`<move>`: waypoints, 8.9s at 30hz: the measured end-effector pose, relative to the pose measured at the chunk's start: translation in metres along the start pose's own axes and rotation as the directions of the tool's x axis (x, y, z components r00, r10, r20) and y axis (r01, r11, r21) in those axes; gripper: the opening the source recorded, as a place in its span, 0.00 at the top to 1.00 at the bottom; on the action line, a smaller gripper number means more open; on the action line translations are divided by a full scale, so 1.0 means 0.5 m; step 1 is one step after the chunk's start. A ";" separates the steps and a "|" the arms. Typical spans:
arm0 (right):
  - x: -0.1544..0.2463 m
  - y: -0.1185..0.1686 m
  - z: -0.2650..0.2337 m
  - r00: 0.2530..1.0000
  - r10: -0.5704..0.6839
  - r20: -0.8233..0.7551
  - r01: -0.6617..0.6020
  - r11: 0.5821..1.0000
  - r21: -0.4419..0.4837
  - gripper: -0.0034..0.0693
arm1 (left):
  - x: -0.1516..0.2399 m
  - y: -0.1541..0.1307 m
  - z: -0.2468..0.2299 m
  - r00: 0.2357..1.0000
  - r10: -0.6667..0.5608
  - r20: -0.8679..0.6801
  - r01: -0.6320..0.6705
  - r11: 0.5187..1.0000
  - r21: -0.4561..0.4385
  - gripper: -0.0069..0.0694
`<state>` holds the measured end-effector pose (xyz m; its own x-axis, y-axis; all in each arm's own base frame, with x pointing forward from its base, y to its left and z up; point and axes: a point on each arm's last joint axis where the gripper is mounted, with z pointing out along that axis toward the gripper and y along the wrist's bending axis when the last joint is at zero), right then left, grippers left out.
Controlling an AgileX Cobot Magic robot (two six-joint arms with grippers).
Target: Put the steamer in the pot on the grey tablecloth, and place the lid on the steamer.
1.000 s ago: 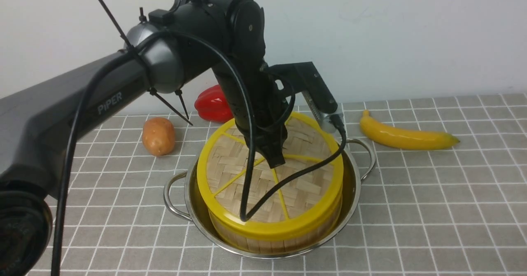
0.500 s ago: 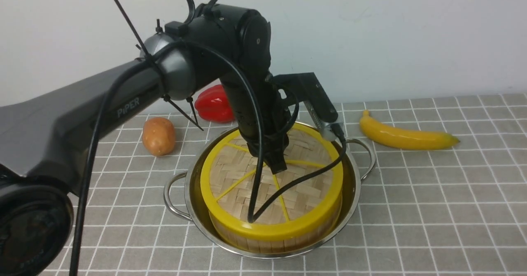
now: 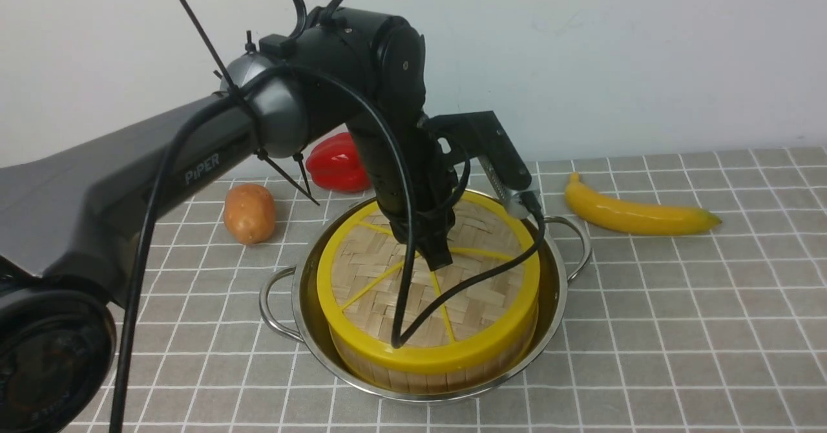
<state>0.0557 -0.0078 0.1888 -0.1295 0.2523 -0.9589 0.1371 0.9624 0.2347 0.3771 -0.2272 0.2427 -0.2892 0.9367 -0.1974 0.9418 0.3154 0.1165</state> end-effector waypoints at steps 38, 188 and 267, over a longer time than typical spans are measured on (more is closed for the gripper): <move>0.000 0.000 0.000 1.000 0.000 0.000 0.000 1.000 0.000 0.62 | 0.001 0.000 0.000 0.998 0.059 -0.003 -0.059 0.998 0.000 0.76; 0.000 0.000 0.000 1.000 0.000 0.000 0.000 1.000 0.000 0.62 | 0.005 0.003 -0.015 0.995 -0.099 -0.015 0.098 0.994 -0.043 0.76; 0.000 0.000 0.000 1.000 0.000 0.000 0.000 1.000 0.000 0.62 | 0.617 -0.456 -0.104 0.287 -0.275 0.918 0.926 0.326 -0.192 0.71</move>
<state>0.0557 -0.0078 0.1888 -0.1295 0.2523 -0.9589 0.1371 0.9624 0.2347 0.0641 -0.0023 0.2059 -0.1847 0.0429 -0.9818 0.0066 0.9991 0.0424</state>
